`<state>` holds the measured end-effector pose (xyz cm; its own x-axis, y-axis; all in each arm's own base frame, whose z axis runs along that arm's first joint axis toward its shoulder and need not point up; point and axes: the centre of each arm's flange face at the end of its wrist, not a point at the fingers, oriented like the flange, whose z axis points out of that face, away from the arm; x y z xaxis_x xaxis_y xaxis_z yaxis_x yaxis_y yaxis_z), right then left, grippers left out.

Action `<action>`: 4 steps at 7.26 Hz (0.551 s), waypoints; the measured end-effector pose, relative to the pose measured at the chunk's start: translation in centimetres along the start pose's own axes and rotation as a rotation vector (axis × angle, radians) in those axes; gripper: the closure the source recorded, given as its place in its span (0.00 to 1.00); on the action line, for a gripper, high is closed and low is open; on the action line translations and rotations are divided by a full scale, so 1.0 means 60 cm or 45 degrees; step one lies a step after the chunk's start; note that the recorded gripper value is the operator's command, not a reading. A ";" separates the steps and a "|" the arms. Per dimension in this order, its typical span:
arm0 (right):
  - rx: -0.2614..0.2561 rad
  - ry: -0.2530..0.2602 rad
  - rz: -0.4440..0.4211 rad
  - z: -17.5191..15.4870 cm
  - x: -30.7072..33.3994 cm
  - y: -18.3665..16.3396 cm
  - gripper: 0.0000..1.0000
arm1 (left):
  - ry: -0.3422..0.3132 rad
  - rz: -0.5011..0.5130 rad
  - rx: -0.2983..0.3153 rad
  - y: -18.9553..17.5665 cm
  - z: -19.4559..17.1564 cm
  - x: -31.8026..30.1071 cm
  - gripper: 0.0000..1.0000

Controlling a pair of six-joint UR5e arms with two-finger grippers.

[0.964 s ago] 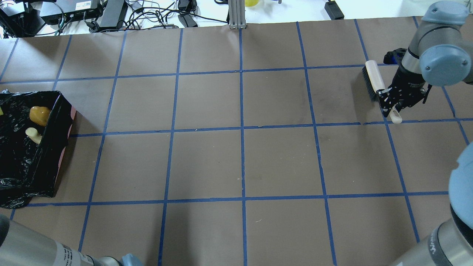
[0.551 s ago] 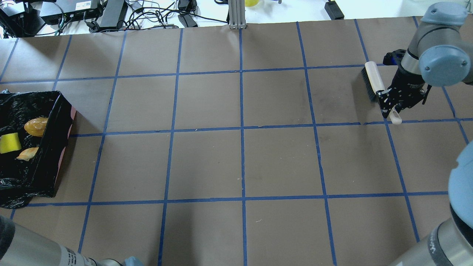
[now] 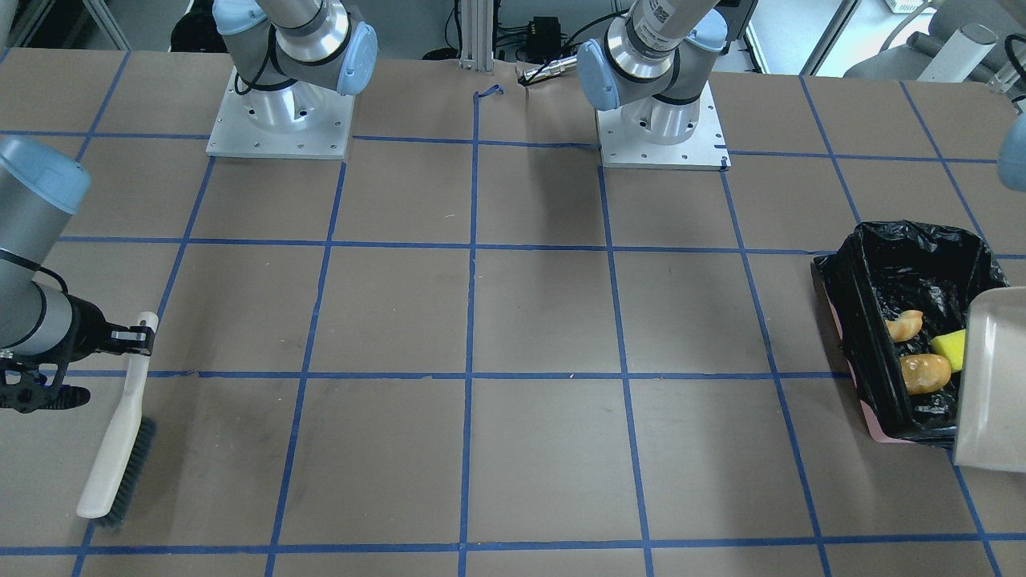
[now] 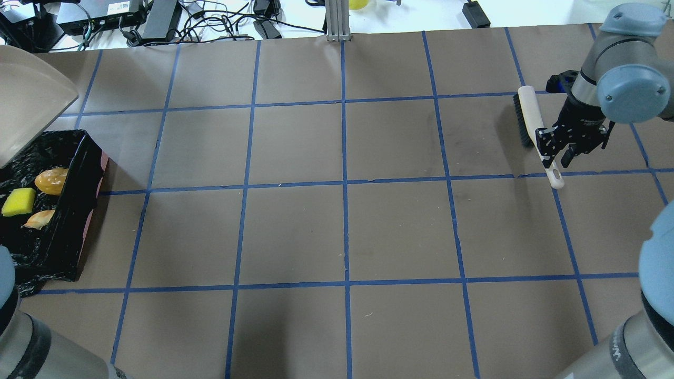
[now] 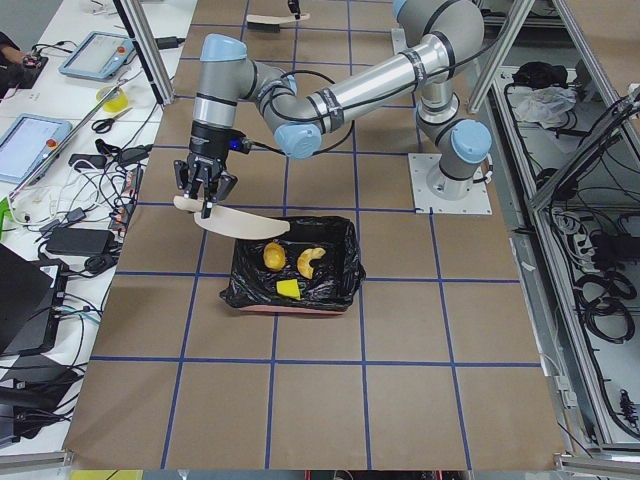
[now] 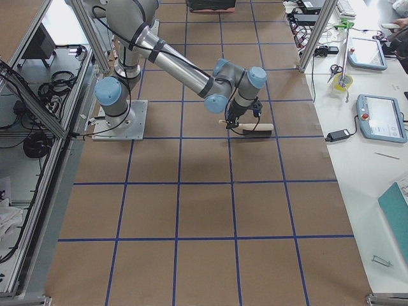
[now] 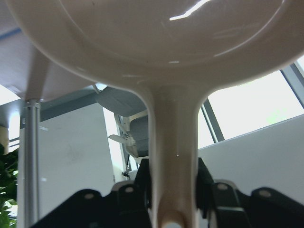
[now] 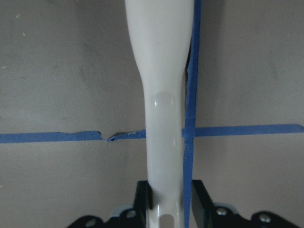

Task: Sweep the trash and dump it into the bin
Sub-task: 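Tilt the dustpan with the left gripper to dump the items into the bin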

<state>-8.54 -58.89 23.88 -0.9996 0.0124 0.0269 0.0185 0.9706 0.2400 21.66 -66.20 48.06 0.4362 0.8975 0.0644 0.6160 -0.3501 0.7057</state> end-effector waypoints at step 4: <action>0.036 0.012 0.010 -0.030 0.002 0.006 0.00 | -0.258 -0.048 0.204 -0.108 0.002 -0.116 1.00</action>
<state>-8.59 -59.01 25.72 -0.9991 0.0183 0.0378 0.0259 0.9769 0.2123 14.67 -70.22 42.96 0.5232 0.8446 -0.1138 0.7236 -0.3697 0.5828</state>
